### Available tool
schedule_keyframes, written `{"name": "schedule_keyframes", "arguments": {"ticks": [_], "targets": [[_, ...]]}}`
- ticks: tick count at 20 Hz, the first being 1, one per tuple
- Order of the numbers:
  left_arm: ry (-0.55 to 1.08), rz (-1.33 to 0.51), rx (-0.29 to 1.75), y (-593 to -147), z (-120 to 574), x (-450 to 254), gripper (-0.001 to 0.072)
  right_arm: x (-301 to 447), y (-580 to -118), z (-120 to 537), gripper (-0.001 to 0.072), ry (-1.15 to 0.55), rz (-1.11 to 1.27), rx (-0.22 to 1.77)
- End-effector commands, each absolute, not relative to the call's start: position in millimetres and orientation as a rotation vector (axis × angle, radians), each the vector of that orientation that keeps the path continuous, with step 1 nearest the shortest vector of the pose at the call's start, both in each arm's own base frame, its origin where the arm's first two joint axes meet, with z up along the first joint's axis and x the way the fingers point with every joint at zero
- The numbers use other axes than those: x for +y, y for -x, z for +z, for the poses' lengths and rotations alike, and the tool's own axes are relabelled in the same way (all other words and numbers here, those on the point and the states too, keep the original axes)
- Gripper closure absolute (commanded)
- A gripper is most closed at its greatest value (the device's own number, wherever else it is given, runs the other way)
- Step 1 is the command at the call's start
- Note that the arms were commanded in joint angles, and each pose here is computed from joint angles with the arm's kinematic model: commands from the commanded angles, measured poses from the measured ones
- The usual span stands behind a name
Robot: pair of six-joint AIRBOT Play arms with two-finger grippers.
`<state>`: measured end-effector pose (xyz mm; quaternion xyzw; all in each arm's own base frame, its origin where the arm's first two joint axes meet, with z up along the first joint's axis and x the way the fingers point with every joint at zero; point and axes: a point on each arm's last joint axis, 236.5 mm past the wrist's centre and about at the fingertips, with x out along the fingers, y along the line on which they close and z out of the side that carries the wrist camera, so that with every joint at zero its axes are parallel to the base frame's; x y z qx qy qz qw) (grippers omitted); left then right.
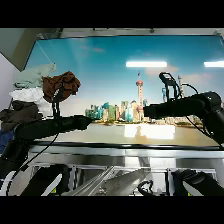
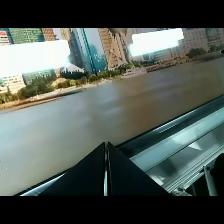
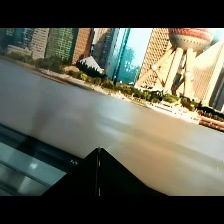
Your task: Fold the shirts.
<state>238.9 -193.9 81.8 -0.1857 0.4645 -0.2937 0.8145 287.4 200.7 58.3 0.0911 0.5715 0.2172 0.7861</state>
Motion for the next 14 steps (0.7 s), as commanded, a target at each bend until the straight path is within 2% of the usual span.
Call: {"name": "schedule_keyframes", "arguments": {"ticks": [1,5,7,9,10,11,12,13,14], "targets": [[0.421,-0.602,0.914,-256,92,-192,0.0687,202,-290,59,0.0699,-0.200,0.468,1.220],[0.438,-0.548,0.789,-283,108,-183,0.0685,208,-318,70,0.0698,-0.237,0.461,1.098],[0.333,-0.502,0.727,-304,116,-160,0.0685,210,-332,72,0.0698,-0.255,0.453,1.052],[0.315,-0.344,0.706,-344,120,-110,0.0679,214,-342,66,0.0689,-0.296,0.431,1.048],[0.314,-0.249,0.721,-366,114,-75,0.0669,214,-344,57,0.0663,-0.321,0.408,1.075],[0.321,-0.168,0.743,-383,103,-42,0.0359,215,-345,49,0.0458,-0.340,0.389,1.102],[0.384,-0.095,0.787,-395,86,-12,0.0010,215,-346,41,0.0260,-0.350,0.374,1.123],[0.458,-0.032,0.847,-402,61,15,0.0018,215,-346,34,0.0198,-0.355,0.364,1.141],[0.504,0.021,0.915,-403,35,39,0.0018,216,-346,29,0.0205,-0.354,0.358,1.154]]}}
